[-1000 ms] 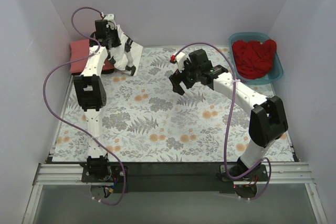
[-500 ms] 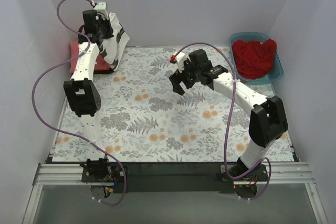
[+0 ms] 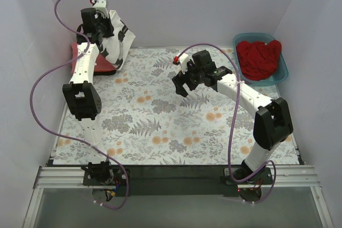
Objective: Fold and stack the t-shirts
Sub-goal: Neatly place the folded tshirt to the corner
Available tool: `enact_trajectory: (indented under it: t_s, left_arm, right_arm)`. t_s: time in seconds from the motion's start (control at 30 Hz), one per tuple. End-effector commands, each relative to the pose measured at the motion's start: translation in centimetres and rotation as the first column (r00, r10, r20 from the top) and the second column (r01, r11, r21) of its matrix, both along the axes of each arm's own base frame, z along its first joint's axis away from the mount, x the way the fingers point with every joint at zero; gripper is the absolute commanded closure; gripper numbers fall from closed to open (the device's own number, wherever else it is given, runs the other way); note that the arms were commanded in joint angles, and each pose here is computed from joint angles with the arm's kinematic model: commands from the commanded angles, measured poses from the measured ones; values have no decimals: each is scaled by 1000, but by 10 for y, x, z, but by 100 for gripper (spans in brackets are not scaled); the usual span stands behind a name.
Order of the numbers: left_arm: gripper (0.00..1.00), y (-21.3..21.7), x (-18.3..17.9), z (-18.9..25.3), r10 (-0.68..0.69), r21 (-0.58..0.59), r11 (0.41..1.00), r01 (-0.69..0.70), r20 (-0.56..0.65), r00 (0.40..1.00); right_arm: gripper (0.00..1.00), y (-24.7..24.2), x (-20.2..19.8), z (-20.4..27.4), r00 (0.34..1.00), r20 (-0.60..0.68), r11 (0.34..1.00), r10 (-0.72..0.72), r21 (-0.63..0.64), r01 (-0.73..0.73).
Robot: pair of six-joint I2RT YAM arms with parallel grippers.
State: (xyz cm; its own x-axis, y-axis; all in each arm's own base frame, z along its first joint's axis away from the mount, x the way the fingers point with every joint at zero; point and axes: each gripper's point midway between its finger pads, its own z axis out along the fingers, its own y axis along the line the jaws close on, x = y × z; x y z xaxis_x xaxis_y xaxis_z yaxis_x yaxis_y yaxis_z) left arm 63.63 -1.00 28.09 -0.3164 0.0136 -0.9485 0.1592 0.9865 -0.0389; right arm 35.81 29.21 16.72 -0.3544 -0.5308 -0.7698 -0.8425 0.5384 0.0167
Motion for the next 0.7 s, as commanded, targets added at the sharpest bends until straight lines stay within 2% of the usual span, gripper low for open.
enact_trajectory:
  t_s: [0.0, 0.37, 0.67]
  left_arm:
    - [100, 20, -6, 41, 16, 20, 1000, -18, 89, 996]
    - [100, 71, 12, -36, 81, 21, 997, -80, -29, 996]
    - [100, 112, 22, -53, 139, 56, 989, -138, -16, 990]
  right_arm:
    - [2, 3, 2, 7, 1000, 12, 1000, 6, 16, -6]
    - [2, 3, 1, -3, 1000, -11, 1000, 9, 2, -9]
    - [2, 6, 3, -8, 999, -33, 1000, 10, -1, -11]
